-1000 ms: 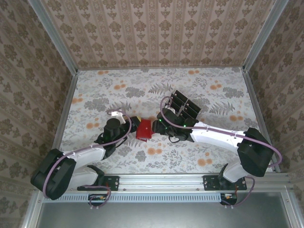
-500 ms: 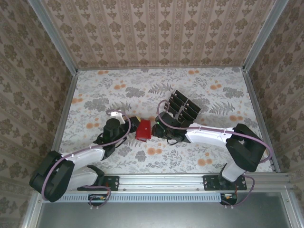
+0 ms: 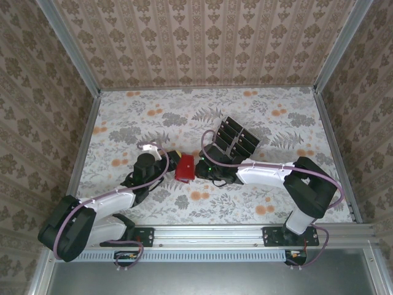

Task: Put the credit cards into the card holder
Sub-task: Open the card holder at the center of the table.

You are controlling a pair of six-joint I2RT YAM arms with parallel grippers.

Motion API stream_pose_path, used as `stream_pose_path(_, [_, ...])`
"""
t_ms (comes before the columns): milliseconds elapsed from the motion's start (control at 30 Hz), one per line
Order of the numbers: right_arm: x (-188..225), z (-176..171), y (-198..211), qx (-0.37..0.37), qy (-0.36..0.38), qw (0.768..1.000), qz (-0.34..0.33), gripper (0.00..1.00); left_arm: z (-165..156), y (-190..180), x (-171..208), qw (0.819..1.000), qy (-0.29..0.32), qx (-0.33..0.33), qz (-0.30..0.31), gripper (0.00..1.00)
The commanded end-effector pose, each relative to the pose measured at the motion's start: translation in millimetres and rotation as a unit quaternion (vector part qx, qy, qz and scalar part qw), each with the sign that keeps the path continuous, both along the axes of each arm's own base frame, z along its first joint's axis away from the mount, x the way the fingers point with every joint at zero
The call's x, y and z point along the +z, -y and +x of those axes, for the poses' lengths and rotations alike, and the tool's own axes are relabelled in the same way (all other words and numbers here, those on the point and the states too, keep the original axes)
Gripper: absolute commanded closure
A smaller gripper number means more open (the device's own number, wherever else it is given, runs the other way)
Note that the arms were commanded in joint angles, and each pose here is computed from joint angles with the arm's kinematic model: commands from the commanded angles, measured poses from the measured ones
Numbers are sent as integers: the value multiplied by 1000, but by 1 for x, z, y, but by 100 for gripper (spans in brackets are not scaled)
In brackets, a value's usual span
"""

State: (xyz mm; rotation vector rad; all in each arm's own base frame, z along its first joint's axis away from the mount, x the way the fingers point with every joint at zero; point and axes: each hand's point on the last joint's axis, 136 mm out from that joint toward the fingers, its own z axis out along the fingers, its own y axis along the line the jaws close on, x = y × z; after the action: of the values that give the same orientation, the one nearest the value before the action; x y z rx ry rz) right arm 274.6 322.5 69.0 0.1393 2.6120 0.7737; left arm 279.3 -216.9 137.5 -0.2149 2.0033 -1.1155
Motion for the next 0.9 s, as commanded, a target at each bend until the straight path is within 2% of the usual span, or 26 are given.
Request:
stream_pose_path(0, [0,-1,-1,2,-5,1000,18,96,5,5,19,1000,28,-1,-7,100])
stream_pose_path(33, [2,0,1,0,-3,1000,20,100,5,5,18,1000,27,-1,-5,100])
stream_pose_path(200, [19,-1,15,-9,11,1000,10,100,5,2,4,1000,13,7,11,100])
stream_pose_path(233, [23,0,17,-9,14,1000,5,100,5,1,0,1000,9,7,16,98])
stream_pose_path(300, [29,-2,20,-4,17,1000,-4,100,5,0,-9,1000,1,8,27,65])
stream_pose_path(400, [35,-4,20,8,14,1000,-13,100,3,-3,-20,999,-10,7,46,37])
stream_pose_path(467, [37,-5,18,17,12,1000,-17,100,1,-6,-27,998,-20,9,64,29])
stream_pose_path(700, [44,-6,11,31,11,999,-9,100,-11,-16,-36,991,-33,-9,133,22])
stream_pose_path(867, [60,-4,4,37,22,999,9,100,-12,-14,-32,987,-27,-28,156,20])
